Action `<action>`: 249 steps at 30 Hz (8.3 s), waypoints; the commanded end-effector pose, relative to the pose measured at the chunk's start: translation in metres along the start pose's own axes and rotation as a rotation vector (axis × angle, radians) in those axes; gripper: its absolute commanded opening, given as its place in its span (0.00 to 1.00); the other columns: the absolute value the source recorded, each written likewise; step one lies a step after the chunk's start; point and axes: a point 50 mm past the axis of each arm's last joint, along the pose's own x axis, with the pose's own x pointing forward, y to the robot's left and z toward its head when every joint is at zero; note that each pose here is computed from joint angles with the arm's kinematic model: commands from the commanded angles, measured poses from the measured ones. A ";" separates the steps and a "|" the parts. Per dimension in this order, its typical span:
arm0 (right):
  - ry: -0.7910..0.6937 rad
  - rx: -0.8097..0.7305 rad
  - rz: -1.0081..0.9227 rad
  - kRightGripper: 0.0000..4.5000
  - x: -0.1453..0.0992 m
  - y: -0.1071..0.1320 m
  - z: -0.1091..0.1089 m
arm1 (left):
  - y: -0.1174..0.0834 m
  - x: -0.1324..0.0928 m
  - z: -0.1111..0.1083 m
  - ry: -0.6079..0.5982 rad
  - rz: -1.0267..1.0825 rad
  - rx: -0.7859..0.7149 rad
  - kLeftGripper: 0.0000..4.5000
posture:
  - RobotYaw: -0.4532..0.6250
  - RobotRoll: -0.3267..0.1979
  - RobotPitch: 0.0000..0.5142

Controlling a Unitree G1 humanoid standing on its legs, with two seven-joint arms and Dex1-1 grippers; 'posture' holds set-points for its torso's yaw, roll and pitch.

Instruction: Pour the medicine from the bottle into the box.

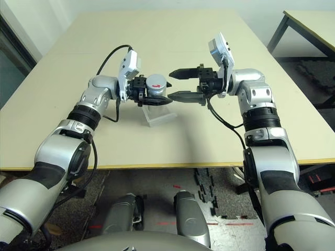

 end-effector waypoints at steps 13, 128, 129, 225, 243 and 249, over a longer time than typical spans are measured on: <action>-0.014 -0.030 -0.003 1.00 0.024 -0.006 0.002 | -0.003 0.004 -0.001 0.023 -0.033 0.001 0.61 | 0.19 0.62 0.15; 0.197 0.362 -1.349 0.57 -0.127 0.000 -0.113 | 0.012 -0.047 -0.001 -0.075 0.246 -0.097 0.61 | 0.20 0.62 0.12; 0.193 0.366 -1.331 0.57 -0.124 -0.001 -0.113 | 0.012 -0.048 -0.001 -0.074 0.246 -0.096 0.61 | 0.20 0.62 0.12; 0.061 0.093 -0.458 1.00 -0.033 0.012 -0.062 | 0.032 0.019 0.012 1.125 -0.511 1.896 0.61 | 0.18 0.62 0.14; 0.171 0.026 -0.417 1.00 -0.037 0.015 -0.069 | 0.035 0.024 0.035 0.957 -0.024 1.201 0.61 | 0.20 0.62 0.13; 0.195 -0.002 -0.377 1.00 -0.036 0.015 -0.070 | 0.048 0.006 0.055 0.589 0.318 0.548 0.61 | 0.21 0.62 0.13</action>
